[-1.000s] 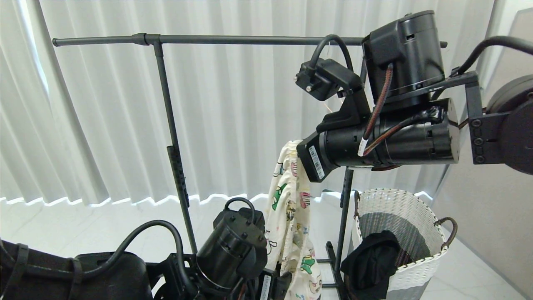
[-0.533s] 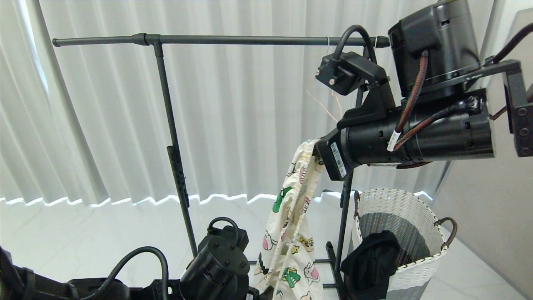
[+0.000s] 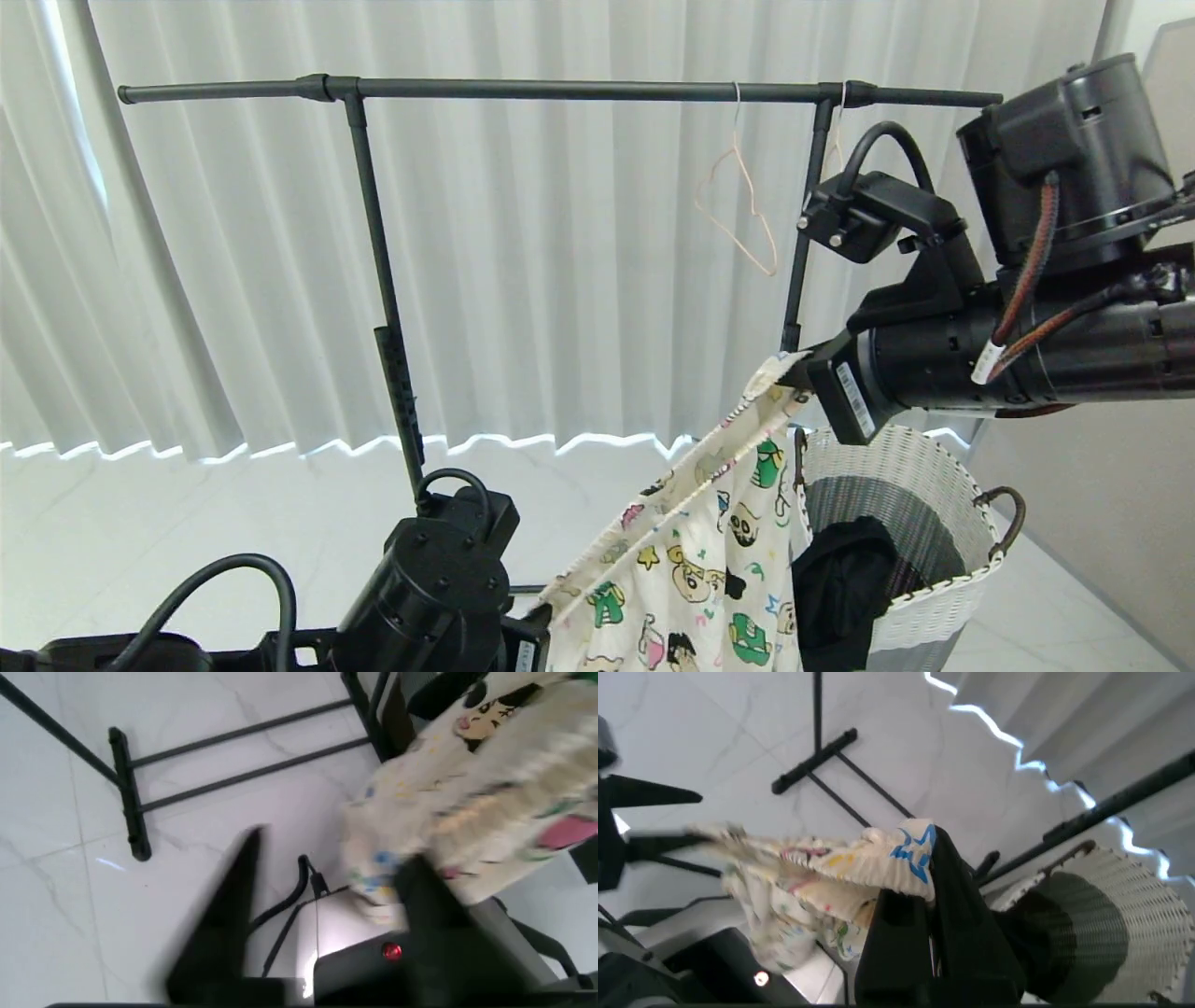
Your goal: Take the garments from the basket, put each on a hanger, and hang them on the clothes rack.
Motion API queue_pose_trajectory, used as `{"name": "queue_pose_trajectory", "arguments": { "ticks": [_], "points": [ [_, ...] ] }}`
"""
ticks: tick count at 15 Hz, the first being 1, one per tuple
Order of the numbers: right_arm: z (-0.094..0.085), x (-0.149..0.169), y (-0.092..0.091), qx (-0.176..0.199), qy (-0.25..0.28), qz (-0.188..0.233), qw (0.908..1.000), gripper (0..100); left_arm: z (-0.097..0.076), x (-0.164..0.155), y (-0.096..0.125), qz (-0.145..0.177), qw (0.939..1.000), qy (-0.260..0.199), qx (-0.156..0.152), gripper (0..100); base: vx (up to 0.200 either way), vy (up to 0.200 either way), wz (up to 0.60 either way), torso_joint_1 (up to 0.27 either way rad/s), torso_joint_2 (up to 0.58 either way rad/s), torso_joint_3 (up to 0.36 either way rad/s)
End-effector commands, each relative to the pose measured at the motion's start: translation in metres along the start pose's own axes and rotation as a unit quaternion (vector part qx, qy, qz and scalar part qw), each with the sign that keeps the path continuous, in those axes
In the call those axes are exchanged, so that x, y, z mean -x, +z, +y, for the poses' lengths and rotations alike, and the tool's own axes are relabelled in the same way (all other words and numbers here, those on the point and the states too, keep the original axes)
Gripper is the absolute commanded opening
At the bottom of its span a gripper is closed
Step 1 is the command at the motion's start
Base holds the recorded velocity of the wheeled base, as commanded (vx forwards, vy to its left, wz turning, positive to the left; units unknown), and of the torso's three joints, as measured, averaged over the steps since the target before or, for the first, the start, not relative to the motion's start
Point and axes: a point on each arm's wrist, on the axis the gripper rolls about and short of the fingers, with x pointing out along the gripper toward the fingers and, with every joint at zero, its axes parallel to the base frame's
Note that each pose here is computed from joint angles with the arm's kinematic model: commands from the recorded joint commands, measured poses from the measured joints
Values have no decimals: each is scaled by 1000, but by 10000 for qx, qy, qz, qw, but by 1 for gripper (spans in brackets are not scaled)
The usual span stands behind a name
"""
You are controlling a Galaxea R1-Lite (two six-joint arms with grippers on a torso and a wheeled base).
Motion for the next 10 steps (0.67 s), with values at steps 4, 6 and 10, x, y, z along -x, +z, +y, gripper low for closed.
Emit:
{"name": "queue_pose_trajectory", "arguments": {
  "ticks": [4, 6, 10],
  "points": [
    [-6, 57, -27, -36, -80, 169, 9998, 0, 5, 27, 14, -625, 9963, -23, -595, 0, 0, 0, 0, 0, 0, 0],
    [-7, 80, -32, -30, -55, 91, 9999, 0, 1, 53, 50, -1176, 9916, -269, -476, 0, 0, 0, 0, 0, 0, 0],
    [-8, 100, -30, -36, -71, -177, 9998, 0, 11, 112, 146, -1162, 9929, -158, -180, 0, 0, 0, 0, 0, 0, 0]
  ]
}}
